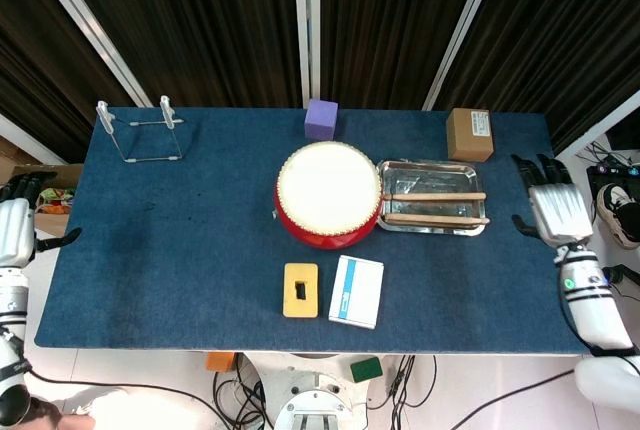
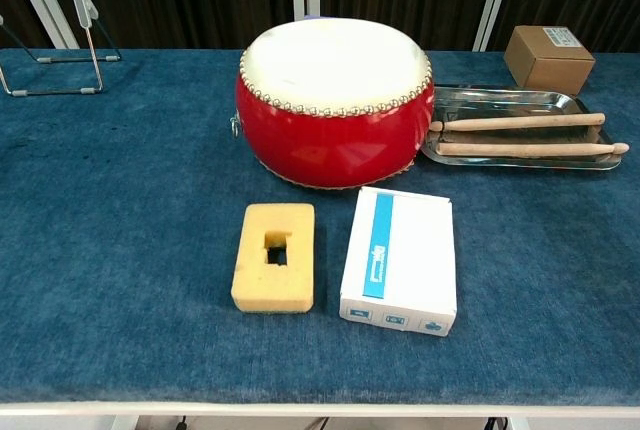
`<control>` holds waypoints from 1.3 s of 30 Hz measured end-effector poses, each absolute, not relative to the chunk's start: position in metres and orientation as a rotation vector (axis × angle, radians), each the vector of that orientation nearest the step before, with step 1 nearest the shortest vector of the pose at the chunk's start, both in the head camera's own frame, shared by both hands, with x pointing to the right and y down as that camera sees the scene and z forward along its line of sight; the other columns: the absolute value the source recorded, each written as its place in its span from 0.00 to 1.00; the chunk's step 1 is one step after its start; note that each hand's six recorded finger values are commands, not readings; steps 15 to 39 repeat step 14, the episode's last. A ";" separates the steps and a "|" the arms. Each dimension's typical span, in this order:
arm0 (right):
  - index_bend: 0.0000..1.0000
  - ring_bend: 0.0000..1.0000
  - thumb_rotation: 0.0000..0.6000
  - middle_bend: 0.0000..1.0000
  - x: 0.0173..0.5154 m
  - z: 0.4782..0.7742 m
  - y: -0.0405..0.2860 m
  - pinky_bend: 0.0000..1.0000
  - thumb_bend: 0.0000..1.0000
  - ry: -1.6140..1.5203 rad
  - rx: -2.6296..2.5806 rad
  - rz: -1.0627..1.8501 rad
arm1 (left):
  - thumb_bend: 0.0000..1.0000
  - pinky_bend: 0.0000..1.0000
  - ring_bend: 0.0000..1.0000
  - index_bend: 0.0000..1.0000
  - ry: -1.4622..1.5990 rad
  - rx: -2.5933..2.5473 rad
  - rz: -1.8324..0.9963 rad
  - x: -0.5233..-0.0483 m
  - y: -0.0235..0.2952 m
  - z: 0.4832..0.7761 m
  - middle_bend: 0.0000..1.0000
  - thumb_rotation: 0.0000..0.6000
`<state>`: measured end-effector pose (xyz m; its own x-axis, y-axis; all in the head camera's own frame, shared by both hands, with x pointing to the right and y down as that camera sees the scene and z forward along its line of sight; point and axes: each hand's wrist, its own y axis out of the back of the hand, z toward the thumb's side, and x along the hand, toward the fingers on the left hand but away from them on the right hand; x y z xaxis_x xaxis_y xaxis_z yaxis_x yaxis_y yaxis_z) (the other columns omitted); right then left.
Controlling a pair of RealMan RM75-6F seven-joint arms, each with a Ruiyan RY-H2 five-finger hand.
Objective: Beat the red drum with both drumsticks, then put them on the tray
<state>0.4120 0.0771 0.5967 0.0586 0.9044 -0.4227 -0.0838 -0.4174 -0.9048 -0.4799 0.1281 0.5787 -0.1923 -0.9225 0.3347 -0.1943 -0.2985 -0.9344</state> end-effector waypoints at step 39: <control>0.00 0.00 1.00 0.09 0.468 0.534 0.181 0.05 0.22 -1.108 -1.566 1.362 | 0.06 0.17 0.11 0.19 1.264 -1.471 -1.499 -0.494 0.240 0.551 0.17 1.00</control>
